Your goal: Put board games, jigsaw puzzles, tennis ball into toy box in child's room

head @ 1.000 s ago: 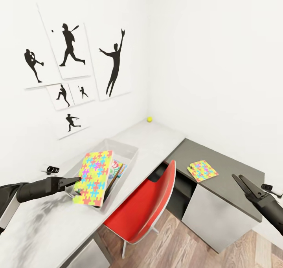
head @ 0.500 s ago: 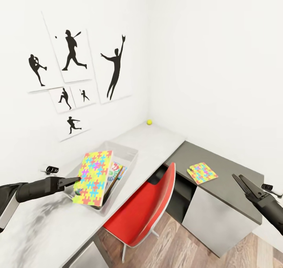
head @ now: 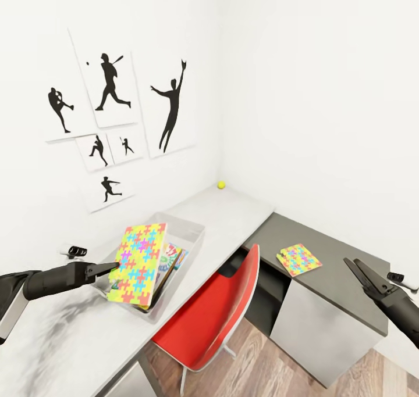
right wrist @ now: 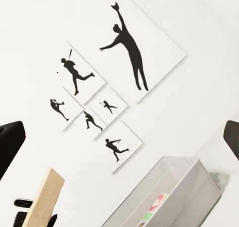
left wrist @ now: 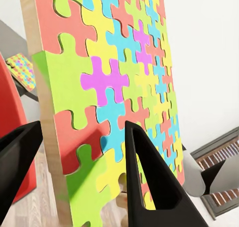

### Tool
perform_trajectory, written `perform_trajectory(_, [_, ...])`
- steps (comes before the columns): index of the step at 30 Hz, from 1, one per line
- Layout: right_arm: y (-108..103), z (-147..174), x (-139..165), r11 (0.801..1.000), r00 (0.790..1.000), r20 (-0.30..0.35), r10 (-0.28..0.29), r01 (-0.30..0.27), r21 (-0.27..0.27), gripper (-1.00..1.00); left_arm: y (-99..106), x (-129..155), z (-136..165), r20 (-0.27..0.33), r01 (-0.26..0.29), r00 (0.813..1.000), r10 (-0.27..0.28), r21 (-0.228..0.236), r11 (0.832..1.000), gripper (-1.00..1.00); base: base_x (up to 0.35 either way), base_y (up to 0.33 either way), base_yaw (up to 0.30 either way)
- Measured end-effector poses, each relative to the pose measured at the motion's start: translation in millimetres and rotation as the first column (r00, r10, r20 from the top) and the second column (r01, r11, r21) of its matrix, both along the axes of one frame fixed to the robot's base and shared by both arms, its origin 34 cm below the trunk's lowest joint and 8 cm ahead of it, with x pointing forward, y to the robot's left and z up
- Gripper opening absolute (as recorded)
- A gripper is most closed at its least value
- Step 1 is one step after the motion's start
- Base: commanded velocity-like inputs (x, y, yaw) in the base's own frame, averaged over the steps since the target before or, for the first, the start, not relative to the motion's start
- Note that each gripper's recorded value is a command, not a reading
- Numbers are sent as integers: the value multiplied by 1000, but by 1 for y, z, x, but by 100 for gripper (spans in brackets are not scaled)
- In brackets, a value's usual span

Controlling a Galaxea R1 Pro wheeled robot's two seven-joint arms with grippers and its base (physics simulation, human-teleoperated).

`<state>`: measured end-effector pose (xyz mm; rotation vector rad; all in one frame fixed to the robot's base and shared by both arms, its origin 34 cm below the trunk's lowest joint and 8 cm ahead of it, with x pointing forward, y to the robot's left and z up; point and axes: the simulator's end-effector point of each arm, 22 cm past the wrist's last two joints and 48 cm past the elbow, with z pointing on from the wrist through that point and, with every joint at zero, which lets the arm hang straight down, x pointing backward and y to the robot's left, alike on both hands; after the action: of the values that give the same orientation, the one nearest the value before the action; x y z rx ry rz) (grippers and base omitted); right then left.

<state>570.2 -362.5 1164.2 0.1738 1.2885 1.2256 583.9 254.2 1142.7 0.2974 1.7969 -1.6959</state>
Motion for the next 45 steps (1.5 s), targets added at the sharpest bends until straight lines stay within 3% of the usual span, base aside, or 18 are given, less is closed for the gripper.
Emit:
perform_trajectory(40, [1,21,-8,1000,999,48,2,-2,-3,100,-3,-5,17,33,-2,999,2,-1,1000,-100,92,-66,23])
perform_trajectory(45, [1,23,-8,1000,999,51,1,-1,-4,100,-1,-2,6,21,-20,1000,19,56,998,-100,4,-3,187])
